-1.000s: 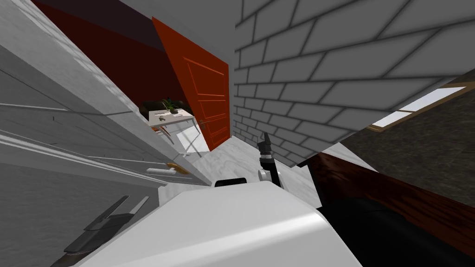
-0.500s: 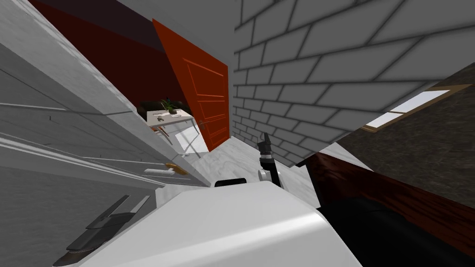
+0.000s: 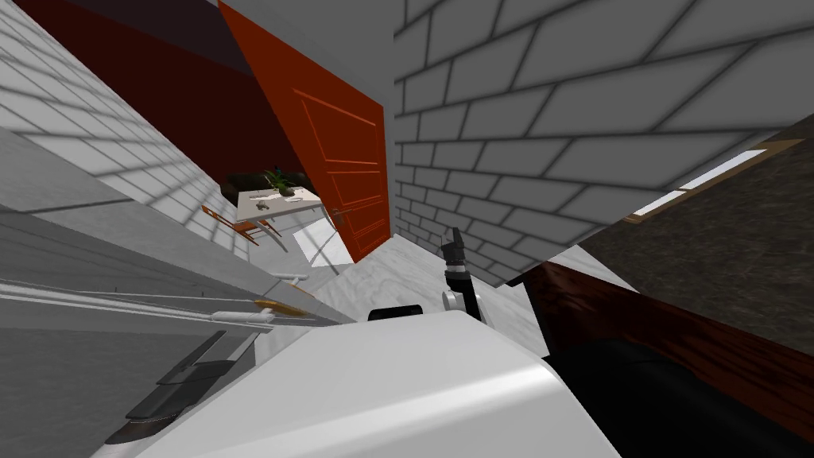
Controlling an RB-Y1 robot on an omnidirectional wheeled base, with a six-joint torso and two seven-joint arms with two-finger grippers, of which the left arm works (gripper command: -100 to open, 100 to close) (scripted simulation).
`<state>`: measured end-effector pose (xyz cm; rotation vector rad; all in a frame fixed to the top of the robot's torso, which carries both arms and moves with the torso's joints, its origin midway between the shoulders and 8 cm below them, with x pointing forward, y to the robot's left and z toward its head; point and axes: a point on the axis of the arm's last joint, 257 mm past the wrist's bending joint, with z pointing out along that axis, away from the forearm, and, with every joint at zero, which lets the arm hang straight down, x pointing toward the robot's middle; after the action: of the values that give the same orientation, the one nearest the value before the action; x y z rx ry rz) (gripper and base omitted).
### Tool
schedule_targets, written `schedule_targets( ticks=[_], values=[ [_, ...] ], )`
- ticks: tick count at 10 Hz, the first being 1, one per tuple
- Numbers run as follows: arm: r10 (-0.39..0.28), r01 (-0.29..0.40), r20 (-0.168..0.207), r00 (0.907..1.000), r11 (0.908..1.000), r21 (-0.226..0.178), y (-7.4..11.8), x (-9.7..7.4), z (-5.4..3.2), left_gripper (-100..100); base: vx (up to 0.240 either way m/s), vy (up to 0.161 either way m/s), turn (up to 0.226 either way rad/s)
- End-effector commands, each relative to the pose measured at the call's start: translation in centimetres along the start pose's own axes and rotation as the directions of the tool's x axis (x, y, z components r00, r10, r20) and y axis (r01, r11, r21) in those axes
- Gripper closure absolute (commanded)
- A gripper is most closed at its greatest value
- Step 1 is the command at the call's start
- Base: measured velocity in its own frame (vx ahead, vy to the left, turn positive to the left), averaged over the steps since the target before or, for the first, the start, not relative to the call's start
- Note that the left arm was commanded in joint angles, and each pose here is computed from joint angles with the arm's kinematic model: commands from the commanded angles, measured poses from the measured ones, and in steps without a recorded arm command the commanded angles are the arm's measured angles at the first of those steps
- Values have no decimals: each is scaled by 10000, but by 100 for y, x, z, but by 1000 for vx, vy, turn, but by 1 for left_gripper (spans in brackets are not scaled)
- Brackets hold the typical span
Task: Pull the door open
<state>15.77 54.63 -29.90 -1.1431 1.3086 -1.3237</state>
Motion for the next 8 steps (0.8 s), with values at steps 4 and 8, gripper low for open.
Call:
schedule_targets(
  ticks=[4,8],
  values=[
    [38,-35,280,9996,9999,-106,-4,-127,50,-100,126,3,-25],
    [38,-35,280,9996,9999,-106,-4,-127,50,100,-15,-6,-9]
  ],
)
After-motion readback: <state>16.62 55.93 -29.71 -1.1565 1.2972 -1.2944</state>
